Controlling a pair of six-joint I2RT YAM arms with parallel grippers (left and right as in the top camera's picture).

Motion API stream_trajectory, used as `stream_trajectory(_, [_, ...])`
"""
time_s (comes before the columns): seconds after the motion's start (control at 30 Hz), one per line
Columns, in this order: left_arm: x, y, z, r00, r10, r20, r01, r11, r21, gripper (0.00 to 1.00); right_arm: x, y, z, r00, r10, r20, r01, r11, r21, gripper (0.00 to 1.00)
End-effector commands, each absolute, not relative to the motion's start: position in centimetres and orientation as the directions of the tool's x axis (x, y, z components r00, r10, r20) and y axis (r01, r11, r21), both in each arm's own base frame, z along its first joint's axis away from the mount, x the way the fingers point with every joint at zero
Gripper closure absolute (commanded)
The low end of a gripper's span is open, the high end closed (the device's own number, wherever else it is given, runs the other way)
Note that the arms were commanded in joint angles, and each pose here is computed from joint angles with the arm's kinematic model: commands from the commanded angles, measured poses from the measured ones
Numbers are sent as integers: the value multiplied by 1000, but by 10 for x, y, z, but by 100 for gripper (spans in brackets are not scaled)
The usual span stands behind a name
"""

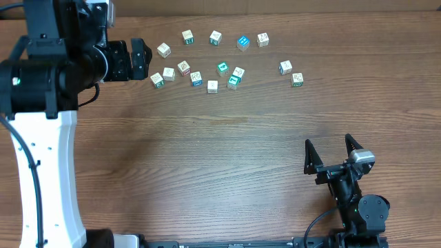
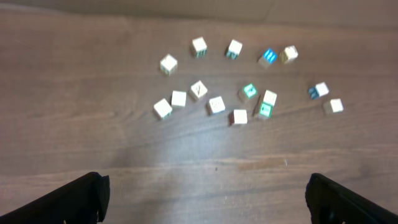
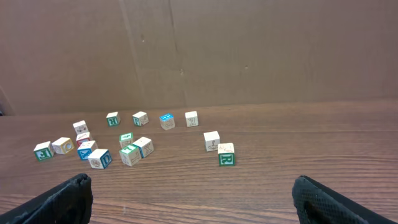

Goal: Form a horizontal line
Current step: 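Raise the left arm and move the left gripper over the leftmost blocks, then lower the left gripper onto the block with the brown '3' and grasp it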

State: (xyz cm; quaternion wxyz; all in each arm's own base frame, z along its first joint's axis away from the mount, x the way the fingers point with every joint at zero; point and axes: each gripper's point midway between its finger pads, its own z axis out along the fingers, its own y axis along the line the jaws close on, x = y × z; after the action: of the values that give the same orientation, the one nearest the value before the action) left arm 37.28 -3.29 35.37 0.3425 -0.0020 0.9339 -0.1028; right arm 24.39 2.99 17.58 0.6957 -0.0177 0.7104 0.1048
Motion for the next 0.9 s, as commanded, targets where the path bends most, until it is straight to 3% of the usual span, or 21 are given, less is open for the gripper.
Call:
stream_trajectory(0.0, [379,-35,343,-794,-73,-604,66,976,-205,4,244,32,174,-29,126,-992,-182,975,129,0])
stream_trajectory(0.13, [385,-35,316,-847,-73,-527,47,976,-211,23,244,32,174,-29,126,-992,-182,975,129,0])
stream_trajectory(0.37, [390,-36,270,-924,-73,-375,12,976,-219,95,244,32,174,-29,126,-992,-182,975,129,0])
stream_trajectory(0.67, [395,-36,226,-970,-92,-227,-39,973,-225,95,244,32,174,-29,126,-992,-182,975,129,0])
stream_trajectory(0.87, [400,-36,214,-975,-91,-202,-45,974,-224,96,244,32,174,-29,126,-992,-182,975,129,0])
